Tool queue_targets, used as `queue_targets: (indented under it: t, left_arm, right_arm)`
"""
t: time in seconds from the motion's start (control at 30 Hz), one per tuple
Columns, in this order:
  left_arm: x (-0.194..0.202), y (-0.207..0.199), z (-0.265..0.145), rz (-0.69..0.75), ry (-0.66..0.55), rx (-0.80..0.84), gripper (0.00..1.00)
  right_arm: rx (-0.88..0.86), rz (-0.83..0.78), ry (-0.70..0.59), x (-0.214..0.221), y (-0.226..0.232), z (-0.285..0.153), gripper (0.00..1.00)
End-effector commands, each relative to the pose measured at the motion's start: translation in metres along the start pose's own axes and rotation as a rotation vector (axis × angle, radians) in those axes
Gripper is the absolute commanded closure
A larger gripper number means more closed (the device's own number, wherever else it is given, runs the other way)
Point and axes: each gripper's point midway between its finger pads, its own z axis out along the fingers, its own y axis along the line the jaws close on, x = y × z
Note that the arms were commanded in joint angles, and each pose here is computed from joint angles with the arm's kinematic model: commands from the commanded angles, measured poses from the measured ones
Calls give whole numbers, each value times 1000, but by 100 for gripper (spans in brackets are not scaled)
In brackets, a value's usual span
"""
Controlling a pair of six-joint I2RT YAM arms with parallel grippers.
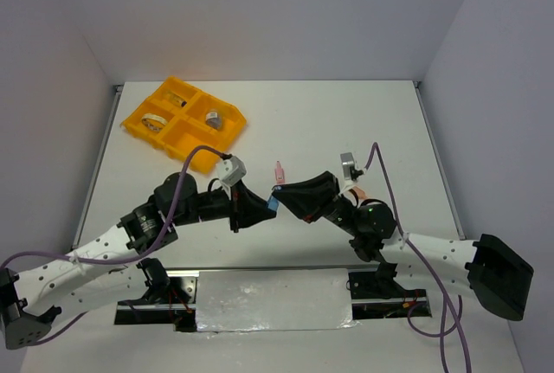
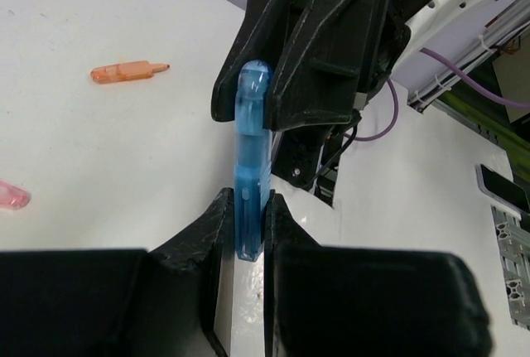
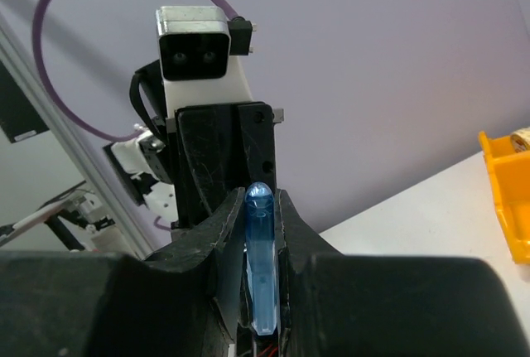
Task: Sort the stationery into containers
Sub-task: Close the pen cap on the pen.
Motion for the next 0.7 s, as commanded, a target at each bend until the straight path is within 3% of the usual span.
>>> queue_targets:
  t: [0.0, 0.07, 0.13, 0.27, 0.33, 0.37, 0.53, 0.6, 0.63, 0.67]
  left_arm:
    - [-153, -4, -26, 124, -489, -63, 100]
    - [-153, 2, -24, 128, -467, -69, 100]
    - [-134, 11, -13, 130, -403, -70, 100]
    - [-85, 25, 4, 101, -305, -35, 100]
    - [-52, 30, 11, 79, -246, -6, 100]
    - [-43, 32, 12, 72, -228, -7, 100]
    - [-5, 80, 12, -20, -144, -233, 100]
    - [-17, 104, 7, -42, -166, -389, 100]
    - [-4, 118, 4, -71, -108, -467, 100]
    - [-20, 125, 1, -86, -139, -532, 100]
  right_arm:
    - [-6, 108, 363, 94, -6, -41, 100]
    - [-2, 113, 362, 93, -7, -38, 100]
    - [2, 110, 340, 84, -5, -31, 88]
    - [121, 44, 293, 47, -12, -2, 80]
    - [186, 5, 231, 17, -14, 10, 62]
    - [211, -23, 210, 5, -18, 13, 45]
    - [383, -91, 102, -59, -33, 16, 11]
    - [485, -106, 56, -82, -42, 5, 10]
    - [548, -114, 17, -92, -49, -2, 9]
    - [574, -124, -20, -104, -48, -9, 8]
